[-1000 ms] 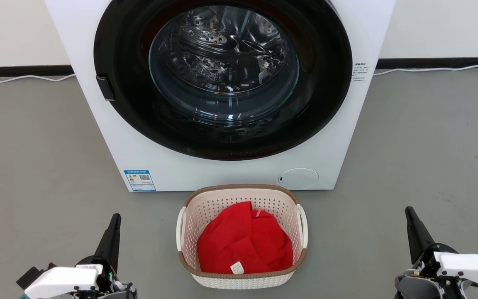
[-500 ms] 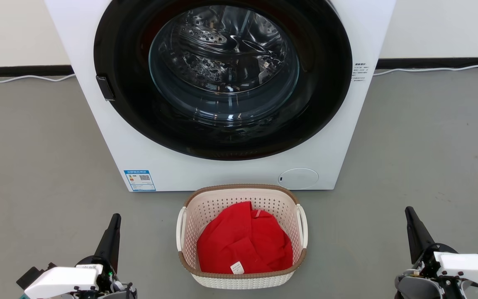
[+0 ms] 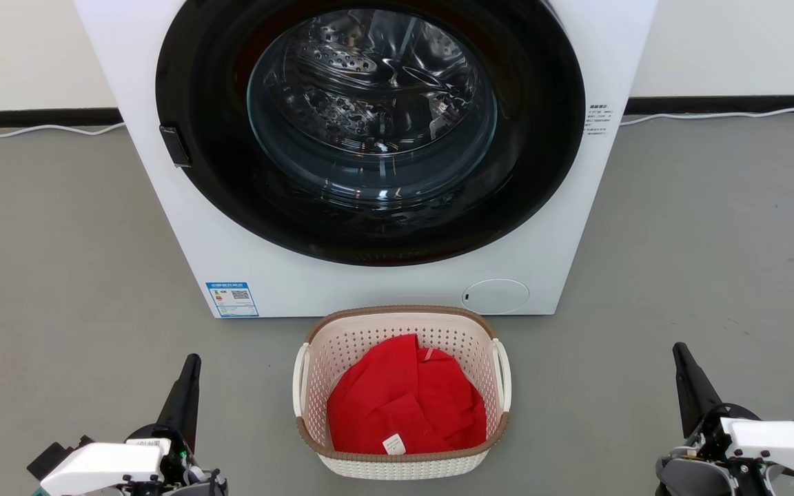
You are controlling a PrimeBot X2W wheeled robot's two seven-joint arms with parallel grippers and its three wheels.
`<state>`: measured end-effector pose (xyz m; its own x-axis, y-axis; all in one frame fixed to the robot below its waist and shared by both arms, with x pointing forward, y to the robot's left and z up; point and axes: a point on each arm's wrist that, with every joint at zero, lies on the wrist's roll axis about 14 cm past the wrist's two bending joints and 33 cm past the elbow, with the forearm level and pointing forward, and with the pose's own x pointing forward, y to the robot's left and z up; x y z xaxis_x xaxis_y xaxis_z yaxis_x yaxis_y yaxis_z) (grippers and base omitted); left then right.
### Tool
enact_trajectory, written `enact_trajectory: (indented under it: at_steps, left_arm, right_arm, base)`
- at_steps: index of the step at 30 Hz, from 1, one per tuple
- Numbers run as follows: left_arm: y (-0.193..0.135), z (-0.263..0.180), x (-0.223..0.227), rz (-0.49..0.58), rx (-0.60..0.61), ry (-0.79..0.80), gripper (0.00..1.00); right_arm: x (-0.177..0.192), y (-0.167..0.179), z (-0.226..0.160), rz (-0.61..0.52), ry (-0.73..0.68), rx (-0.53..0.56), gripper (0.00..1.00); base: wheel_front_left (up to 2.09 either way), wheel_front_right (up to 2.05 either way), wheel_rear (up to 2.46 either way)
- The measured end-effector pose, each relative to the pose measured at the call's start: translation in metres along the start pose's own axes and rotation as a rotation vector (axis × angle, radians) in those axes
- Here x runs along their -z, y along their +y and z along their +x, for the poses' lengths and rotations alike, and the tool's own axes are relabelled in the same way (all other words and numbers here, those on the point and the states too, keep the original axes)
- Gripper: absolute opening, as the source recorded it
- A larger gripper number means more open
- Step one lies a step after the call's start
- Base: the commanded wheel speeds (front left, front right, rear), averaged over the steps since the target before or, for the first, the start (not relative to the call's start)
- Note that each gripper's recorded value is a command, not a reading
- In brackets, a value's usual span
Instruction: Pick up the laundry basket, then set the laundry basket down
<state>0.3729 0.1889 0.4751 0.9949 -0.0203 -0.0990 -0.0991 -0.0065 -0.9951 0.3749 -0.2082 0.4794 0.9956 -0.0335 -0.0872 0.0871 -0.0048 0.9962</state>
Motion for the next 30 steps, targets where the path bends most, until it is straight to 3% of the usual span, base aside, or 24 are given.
enact_trajectory:
  at_steps: [30]
  left_arm:
    - [0.0000,0.0000,0.0000,0.000,0.000,0.000,0.00]
  right_arm:
    - [0.0003,0.0000,0.0000,0.000,0.002,0.000,0.00]
  base:
    - [0.00,0.00,0.00]
